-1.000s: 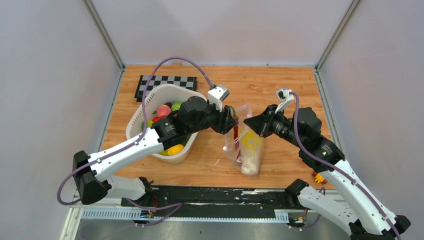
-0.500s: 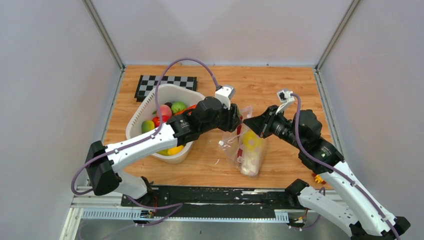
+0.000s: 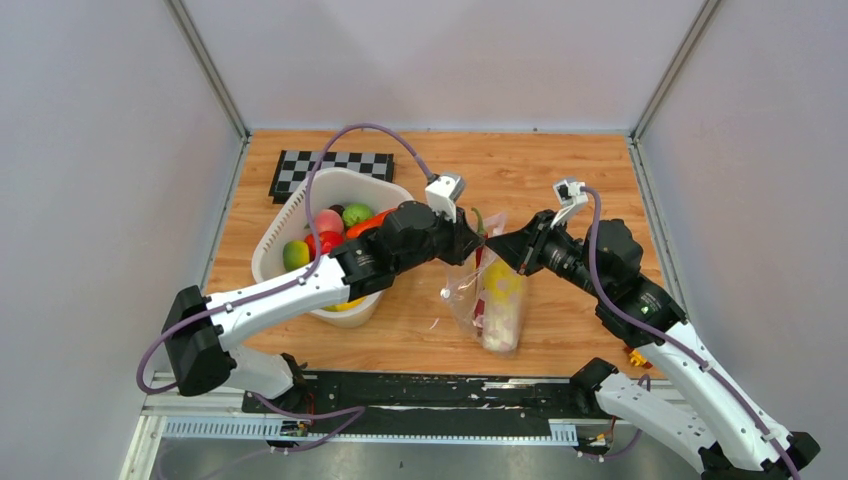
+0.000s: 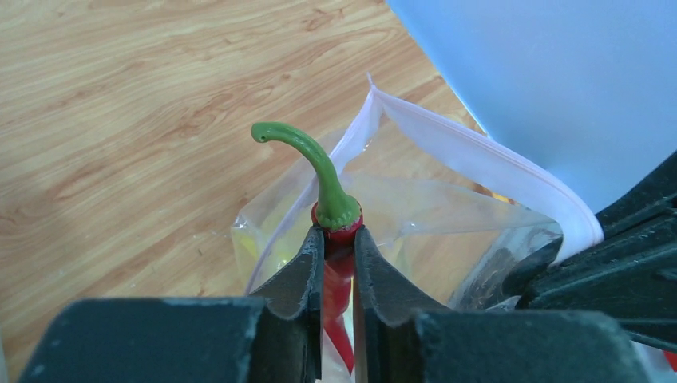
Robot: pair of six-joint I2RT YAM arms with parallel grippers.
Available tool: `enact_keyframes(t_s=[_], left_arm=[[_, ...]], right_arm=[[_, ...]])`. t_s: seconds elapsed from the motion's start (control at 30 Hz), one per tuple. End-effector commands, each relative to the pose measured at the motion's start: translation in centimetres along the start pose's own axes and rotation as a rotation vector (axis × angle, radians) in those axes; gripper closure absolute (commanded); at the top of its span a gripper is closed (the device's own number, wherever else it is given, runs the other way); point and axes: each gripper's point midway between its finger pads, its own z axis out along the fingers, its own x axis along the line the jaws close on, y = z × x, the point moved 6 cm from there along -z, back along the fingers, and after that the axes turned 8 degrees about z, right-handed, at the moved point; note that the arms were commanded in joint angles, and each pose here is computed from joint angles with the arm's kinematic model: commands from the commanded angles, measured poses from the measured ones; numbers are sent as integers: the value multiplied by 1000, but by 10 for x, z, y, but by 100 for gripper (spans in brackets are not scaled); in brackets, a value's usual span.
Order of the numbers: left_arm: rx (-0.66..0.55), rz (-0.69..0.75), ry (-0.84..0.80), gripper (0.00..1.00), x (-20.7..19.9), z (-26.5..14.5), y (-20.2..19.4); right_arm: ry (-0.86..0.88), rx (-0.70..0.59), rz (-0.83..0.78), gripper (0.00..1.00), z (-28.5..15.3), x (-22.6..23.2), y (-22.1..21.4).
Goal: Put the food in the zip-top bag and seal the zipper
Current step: Adjust the fake vegetable in the zipper food storage bag.
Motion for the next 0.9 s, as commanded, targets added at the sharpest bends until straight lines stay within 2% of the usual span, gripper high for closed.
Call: enact_keyframes(t_s=[0.0,0.27,0.6,0.87], left_arm=[[-110,1,-100,87,-16,-7,21],[-44,109,-163,100,-23,-18,25],[23,251,-426,100,-41,-40,7],[187,204,-339,100,-28,-20,-22]], right_arm=[[53,-53,-13,99,-1,12,12],[32,-70,-22,99,-6,11,14],[27,-88,-19,99,-8,10,14],[90,-141,-31,99,-18,18,19]])
